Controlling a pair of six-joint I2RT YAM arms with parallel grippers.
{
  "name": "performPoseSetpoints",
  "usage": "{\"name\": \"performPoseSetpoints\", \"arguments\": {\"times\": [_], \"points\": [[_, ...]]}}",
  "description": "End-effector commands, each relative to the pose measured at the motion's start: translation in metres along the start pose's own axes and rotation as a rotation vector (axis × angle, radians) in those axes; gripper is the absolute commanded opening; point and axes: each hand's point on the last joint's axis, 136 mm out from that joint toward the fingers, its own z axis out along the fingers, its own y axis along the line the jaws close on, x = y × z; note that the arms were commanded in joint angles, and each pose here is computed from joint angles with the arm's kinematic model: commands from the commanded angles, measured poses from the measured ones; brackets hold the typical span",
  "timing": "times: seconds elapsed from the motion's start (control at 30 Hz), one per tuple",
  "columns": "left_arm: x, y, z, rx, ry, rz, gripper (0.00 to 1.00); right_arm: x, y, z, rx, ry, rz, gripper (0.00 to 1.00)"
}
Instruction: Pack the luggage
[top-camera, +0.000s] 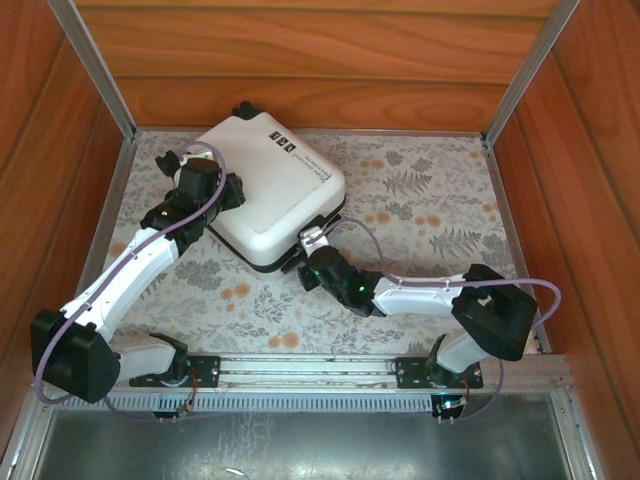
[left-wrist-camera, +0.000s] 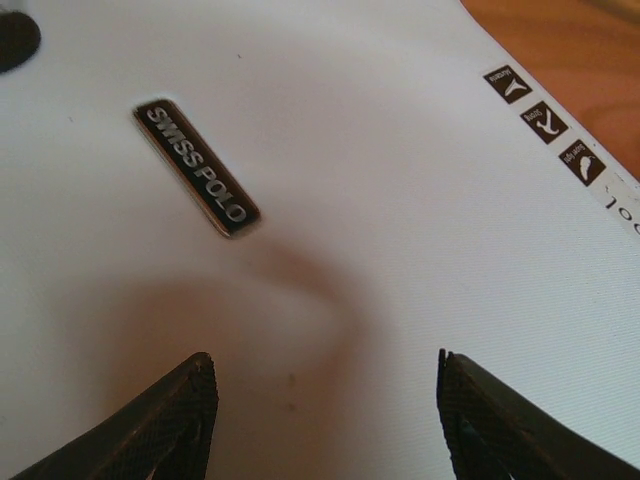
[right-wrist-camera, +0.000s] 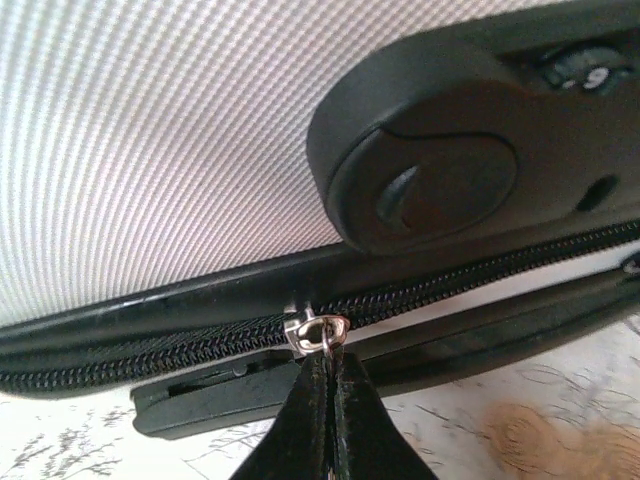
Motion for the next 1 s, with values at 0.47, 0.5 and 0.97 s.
{"name": "performPoseSetpoints", "arguments": {"times": [0.47, 0.5, 0.97], "points": [[0.110, 0.068, 0.039, -0.263, 0.398, 0.042, 0.63, -0.012, -0.009, -0.008, -0.079, -0.231, -0.015, 0.00], [0.111, 0.069, 0.039, -0.265, 0.400, 0.045, 0.63, -0.013, -0.010, -0.007, -0.071, -0.231, -0.014, 0.00], [0.128, 0.081, 0.046, -0.304, 0.449, 0.054, 0.62, -0.011, -0.053, -0.003, 0.095, -0.130, 0.094, 0.00]]}}
